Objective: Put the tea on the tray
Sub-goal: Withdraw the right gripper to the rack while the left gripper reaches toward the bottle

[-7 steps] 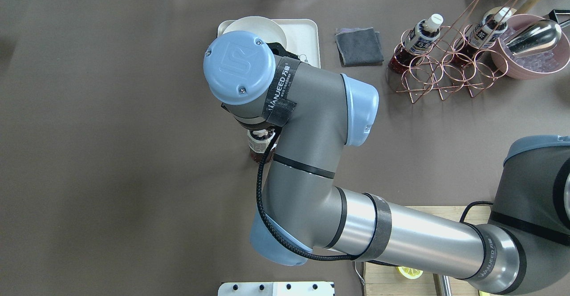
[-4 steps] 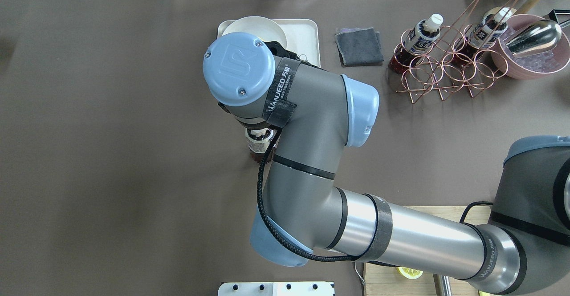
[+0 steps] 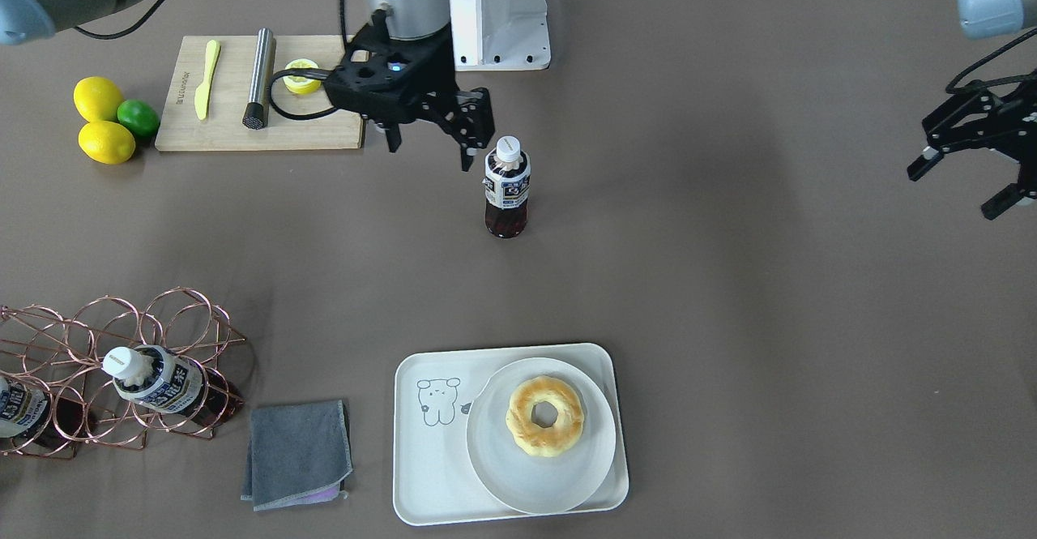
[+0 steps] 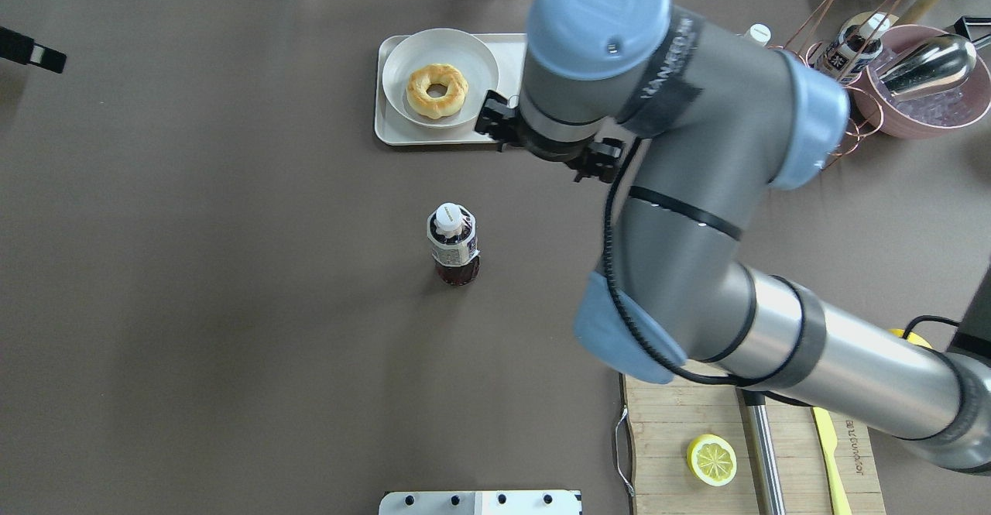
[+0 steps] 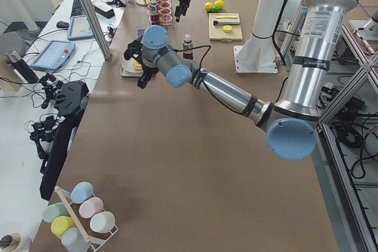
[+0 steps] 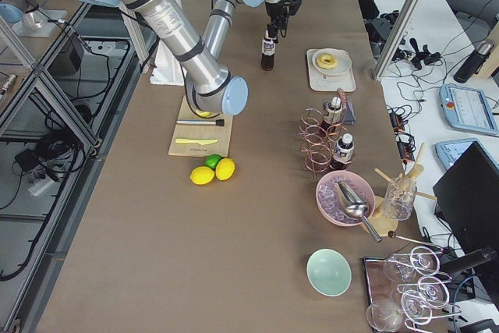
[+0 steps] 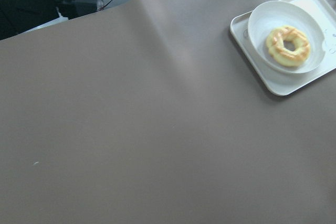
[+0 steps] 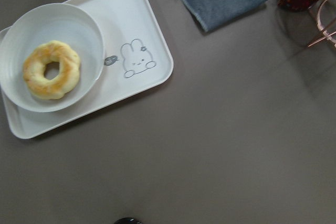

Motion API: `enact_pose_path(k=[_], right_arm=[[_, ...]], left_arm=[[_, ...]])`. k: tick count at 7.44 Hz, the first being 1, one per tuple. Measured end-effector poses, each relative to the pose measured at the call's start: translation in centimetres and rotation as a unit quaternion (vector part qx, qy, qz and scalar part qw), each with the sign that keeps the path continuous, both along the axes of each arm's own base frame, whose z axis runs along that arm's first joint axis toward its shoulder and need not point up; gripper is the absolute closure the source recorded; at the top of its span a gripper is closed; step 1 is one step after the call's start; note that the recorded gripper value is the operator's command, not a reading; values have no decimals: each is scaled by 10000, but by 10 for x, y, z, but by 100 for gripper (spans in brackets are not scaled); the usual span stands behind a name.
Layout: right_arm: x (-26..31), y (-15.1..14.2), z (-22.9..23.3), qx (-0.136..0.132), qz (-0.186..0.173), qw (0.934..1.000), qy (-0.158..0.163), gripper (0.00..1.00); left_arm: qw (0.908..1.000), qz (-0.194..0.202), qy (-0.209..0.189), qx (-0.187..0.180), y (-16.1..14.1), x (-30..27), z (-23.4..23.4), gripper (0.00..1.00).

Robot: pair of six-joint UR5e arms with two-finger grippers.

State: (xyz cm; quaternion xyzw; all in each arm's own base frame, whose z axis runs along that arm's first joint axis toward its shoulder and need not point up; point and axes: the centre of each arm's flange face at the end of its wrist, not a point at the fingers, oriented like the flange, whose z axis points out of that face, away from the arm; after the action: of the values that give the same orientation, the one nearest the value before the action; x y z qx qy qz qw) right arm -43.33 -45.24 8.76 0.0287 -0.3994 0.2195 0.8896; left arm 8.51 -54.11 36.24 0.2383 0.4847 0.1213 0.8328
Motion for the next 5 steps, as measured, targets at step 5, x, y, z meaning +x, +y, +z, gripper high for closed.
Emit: enact_pose_path(k=[5], right_arm=[[177,-31,209,734,-843,9927,443,0]], left_arm=[[9958,-272,586,-641,61,217,-171,1]])
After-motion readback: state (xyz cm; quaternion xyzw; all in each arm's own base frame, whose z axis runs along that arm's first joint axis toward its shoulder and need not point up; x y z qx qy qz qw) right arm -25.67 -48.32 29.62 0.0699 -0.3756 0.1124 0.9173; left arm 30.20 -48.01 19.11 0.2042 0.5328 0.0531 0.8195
